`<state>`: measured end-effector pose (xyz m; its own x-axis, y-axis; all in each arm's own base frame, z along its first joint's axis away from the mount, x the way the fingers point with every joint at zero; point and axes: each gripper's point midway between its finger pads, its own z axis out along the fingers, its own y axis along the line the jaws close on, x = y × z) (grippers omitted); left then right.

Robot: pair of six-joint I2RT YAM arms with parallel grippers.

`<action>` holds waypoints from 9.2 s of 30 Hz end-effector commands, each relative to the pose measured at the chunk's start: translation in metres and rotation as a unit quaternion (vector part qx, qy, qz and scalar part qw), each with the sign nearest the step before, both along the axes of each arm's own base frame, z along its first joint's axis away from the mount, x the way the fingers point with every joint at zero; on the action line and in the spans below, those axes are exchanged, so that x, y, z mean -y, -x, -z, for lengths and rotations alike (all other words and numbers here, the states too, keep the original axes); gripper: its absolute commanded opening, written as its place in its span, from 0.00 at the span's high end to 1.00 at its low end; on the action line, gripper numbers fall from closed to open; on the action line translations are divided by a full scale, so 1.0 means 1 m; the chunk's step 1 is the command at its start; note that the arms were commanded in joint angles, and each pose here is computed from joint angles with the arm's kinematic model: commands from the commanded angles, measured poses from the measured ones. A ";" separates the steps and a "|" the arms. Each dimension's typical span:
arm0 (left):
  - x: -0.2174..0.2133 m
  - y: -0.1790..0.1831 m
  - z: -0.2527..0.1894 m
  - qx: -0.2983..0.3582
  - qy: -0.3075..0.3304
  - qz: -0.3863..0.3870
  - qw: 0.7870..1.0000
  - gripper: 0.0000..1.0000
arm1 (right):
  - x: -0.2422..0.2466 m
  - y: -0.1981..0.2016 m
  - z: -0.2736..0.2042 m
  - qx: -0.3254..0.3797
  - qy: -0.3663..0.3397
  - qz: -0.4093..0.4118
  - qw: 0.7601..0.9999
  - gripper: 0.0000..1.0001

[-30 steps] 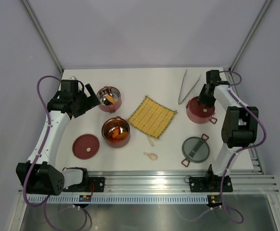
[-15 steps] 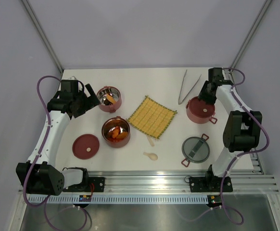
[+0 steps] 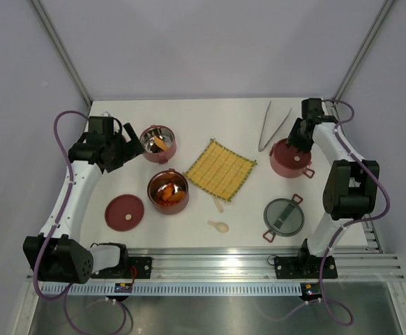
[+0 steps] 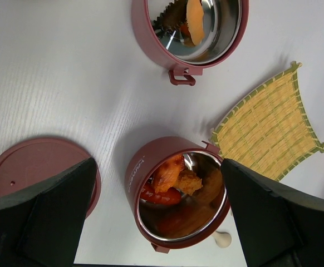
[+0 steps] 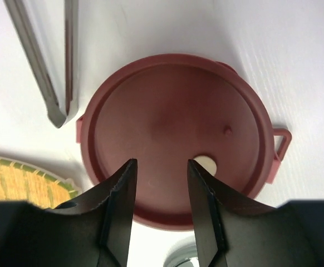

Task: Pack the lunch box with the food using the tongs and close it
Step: Close the box lid on the packing box, then pick up the box lid from the center of the board, then close the box lid on the packing box.

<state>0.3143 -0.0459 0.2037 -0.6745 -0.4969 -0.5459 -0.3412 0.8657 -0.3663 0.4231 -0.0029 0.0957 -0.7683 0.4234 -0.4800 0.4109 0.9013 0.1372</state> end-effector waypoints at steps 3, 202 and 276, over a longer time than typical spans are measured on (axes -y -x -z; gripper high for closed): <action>-0.004 -0.004 -0.008 0.020 -0.004 -0.008 1.000 0.01 | -0.001 -0.007 -0.050 0.057 0.006 -0.005 0.998 0.50; -0.016 -0.148 0.095 -0.098 -0.036 -0.073 0.992 1.00 | -0.053 0.122 -0.099 0.131 -0.050 -0.051 0.989 0.44; 0.023 -0.196 0.074 -0.072 -0.144 0.016 0.987 0.44 | -0.054 0.110 -0.090 0.112 -0.047 -0.051 0.991 0.45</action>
